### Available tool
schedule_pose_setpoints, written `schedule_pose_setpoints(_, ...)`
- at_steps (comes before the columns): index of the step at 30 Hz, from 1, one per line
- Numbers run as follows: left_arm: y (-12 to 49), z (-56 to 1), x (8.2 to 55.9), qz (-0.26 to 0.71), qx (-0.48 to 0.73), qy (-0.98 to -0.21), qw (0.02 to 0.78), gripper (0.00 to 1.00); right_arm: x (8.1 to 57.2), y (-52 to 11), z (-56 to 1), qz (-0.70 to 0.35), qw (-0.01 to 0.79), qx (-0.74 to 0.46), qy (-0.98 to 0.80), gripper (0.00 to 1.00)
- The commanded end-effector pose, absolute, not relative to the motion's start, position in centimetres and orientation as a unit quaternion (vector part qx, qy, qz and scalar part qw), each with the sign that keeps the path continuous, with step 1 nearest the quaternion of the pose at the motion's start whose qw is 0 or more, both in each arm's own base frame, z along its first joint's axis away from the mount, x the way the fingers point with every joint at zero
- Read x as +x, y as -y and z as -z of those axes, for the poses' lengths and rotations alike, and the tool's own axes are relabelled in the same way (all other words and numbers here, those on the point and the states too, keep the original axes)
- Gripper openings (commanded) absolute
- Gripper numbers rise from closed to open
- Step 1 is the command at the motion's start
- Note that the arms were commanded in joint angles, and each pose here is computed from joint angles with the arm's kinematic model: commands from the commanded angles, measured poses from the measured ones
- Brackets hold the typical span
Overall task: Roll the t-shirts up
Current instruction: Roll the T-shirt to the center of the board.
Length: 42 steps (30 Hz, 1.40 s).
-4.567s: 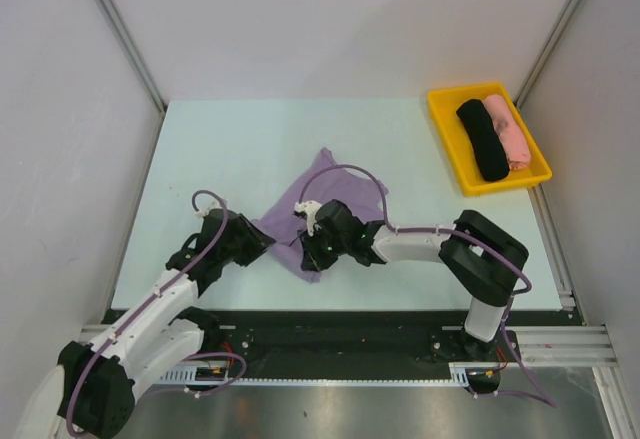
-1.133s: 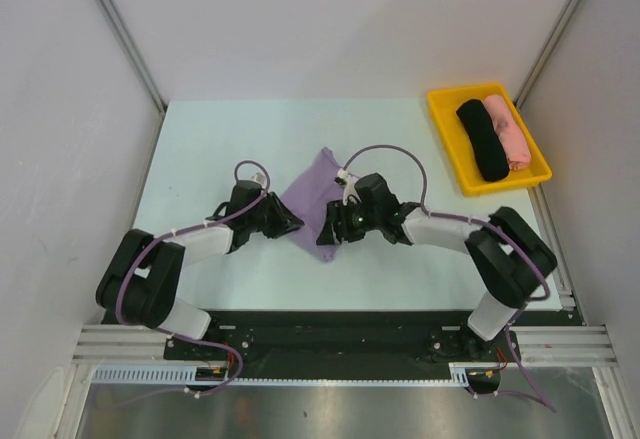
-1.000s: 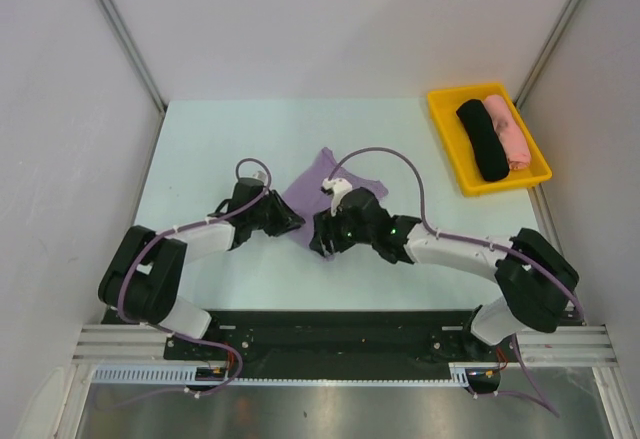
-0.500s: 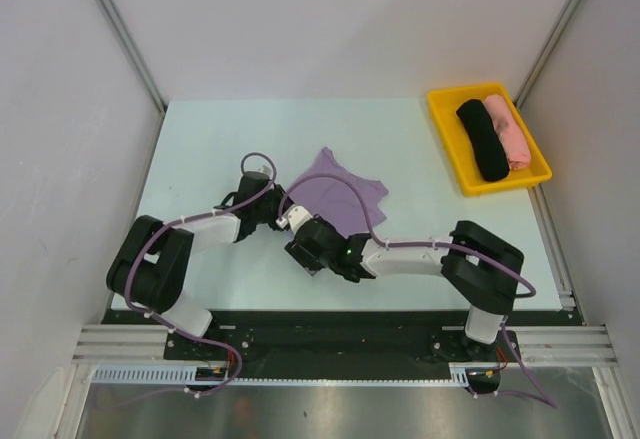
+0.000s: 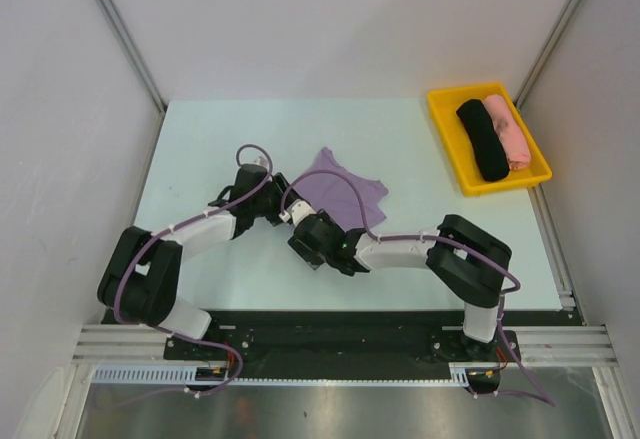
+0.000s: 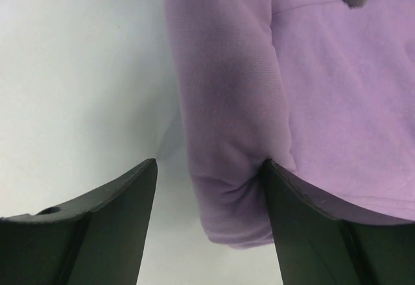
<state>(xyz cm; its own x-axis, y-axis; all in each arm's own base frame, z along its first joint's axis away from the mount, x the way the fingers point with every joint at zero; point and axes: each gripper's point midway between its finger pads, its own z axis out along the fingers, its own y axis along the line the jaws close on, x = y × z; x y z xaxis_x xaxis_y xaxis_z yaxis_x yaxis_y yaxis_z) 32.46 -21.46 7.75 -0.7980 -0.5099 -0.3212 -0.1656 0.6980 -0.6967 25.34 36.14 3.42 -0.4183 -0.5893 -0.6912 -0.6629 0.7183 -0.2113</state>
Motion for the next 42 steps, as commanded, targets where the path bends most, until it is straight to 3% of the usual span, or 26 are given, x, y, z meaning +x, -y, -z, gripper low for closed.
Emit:
schedule_pose_setpoints(1,19.9,-10.3,32.9,0.324,-0.184,-0.880,0.295,0.60,26.5,-34.8,-2.0,-0.049,0.359,-0.356,-0.861,0.71)
schedule_pose_setpoints(8,18.6,-11.1,31.5,0.332,-0.184,-0.871,0.311,0.63,27.9,-35.0,-2.1,-0.115,0.339,-0.345,-0.868,0.71)
schedule_pose_setpoints(20,18.3,-9.3,30.4,0.345,-0.192,-0.865,0.310,0.66,28.5,-33.8,-1.5,-0.125,0.317,-0.334,-0.879,0.70)
schedule_pose_setpoints(24,18.7,-8.5,31.4,0.346,-0.196,-0.864,0.307,0.66,28.0,-33.8,-1.1,-0.132,0.304,-0.335,-0.882,0.64)
schedule_pose_setpoints(28,19.0,-7.9,31.9,0.351,-0.206,-0.862,0.303,0.65,27.6,-34.2,-1.0,-0.151,0.293,-0.343,-0.880,0.51)
schedule_pose_setpoints(37,18.0,-7.3,30.9,0.330,-0.220,-0.865,0.308,0.64,22.3,-37.9,-2.6,-0.348,0.187,-0.384,-0.835,0.34)
schedule_pose_setpoints(42,16.5,-6.7,28.6,0.313,-0.249,-0.863,0.308,0.63,20.8,-38.5,-2.8,-0.399,0.141,-0.366,-0.829,0.31)
